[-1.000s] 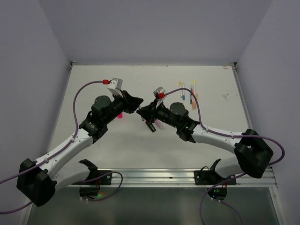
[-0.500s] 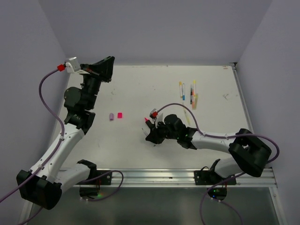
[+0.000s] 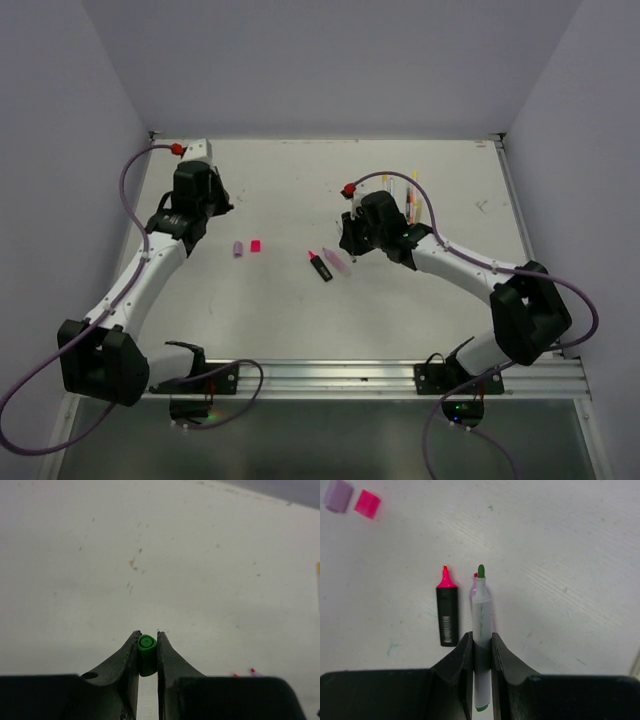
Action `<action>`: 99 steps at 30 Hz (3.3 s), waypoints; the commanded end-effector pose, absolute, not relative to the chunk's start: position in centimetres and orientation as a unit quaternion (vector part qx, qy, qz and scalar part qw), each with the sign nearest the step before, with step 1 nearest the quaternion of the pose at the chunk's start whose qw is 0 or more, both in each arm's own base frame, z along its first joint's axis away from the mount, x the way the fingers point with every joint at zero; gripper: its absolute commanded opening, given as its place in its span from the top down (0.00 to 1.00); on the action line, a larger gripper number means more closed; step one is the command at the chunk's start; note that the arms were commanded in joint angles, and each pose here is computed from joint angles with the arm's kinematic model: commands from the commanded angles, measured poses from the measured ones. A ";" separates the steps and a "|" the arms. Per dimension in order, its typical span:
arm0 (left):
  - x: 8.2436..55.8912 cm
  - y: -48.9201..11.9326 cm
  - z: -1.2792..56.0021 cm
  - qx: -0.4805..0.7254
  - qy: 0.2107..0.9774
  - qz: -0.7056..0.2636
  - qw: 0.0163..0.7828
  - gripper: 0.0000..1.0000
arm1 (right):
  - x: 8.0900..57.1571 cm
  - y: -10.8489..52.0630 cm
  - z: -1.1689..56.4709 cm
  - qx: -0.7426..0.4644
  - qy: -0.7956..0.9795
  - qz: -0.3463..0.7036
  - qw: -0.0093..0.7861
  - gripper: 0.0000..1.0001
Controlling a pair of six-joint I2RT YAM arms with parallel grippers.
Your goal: Open the pen caps
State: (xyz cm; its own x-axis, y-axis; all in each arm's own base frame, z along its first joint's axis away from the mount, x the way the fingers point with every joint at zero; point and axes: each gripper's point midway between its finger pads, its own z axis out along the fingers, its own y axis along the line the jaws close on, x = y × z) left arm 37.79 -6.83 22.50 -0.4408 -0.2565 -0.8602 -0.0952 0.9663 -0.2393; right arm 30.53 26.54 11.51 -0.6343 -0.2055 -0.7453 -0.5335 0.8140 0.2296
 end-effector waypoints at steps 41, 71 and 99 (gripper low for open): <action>35.2 -3.2 4.1 -0.058 0.968 -0.013 0.243 0.61 | 33.3 25.9 5.9 -0.257 0.918 0.151 0.263 0.56; 30.1 -2.0 21.6 -0.101 0.810 -0.059 0.574 0.00 | 36.0 10.0 2.8 0.019 0.974 0.005 0.227 0.37; 28.4 -10.8 26.1 -0.004 0.767 -0.299 0.568 0.02 | 34.2 18.8 8.1 -0.120 0.935 0.135 0.306 1.00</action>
